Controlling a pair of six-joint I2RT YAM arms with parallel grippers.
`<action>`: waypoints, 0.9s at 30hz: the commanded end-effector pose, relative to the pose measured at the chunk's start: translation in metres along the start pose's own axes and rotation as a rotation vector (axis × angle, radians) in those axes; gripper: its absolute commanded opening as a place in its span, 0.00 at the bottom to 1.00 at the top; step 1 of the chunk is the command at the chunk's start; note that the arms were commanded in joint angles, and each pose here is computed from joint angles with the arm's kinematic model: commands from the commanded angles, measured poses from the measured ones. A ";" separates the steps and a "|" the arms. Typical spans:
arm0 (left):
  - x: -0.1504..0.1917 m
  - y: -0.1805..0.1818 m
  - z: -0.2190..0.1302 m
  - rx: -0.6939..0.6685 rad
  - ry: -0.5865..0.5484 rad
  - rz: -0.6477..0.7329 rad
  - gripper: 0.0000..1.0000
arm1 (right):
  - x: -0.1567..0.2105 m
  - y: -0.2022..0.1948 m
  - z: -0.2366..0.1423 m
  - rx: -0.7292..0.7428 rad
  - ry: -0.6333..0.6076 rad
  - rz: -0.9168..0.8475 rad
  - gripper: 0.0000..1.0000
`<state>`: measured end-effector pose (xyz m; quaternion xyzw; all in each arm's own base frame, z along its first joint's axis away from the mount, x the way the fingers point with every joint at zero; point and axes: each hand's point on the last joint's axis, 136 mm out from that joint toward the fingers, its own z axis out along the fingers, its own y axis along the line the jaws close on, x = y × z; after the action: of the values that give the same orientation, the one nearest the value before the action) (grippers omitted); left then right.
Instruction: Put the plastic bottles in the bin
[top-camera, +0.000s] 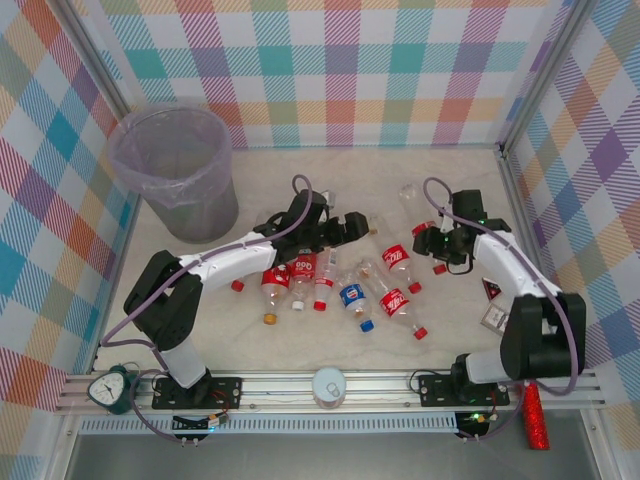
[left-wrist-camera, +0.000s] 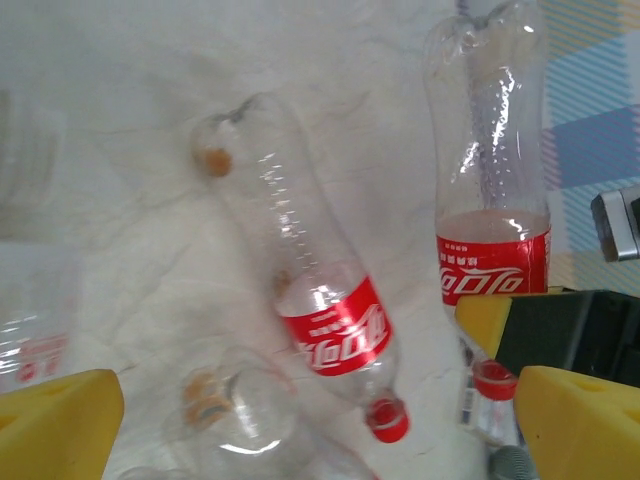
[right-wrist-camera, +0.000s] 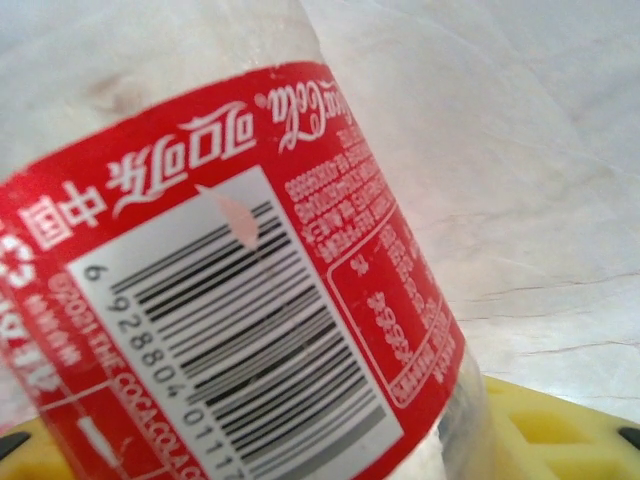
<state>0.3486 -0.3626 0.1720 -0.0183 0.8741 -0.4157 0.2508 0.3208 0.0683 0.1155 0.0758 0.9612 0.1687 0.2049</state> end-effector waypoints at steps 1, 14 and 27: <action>-0.022 -0.068 -0.018 0.195 -0.064 0.022 1.00 | -0.004 0.055 -0.022 -0.292 -0.045 0.014 0.55; -0.042 -0.107 0.005 0.342 -0.156 -0.008 1.00 | 0.026 0.128 -0.038 -0.532 0.009 -0.058 0.53; -0.044 -0.101 0.017 0.323 -0.167 -0.028 0.78 | 0.032 0.129 -0.035 -0.531 0.021 -0.069 0.53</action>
<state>0.3751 -0.4228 0.2332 -0.0336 0.7909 -0.5350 0.2951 0.2896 0.1811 0.1741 -0.0037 0.8940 0.3981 0.2057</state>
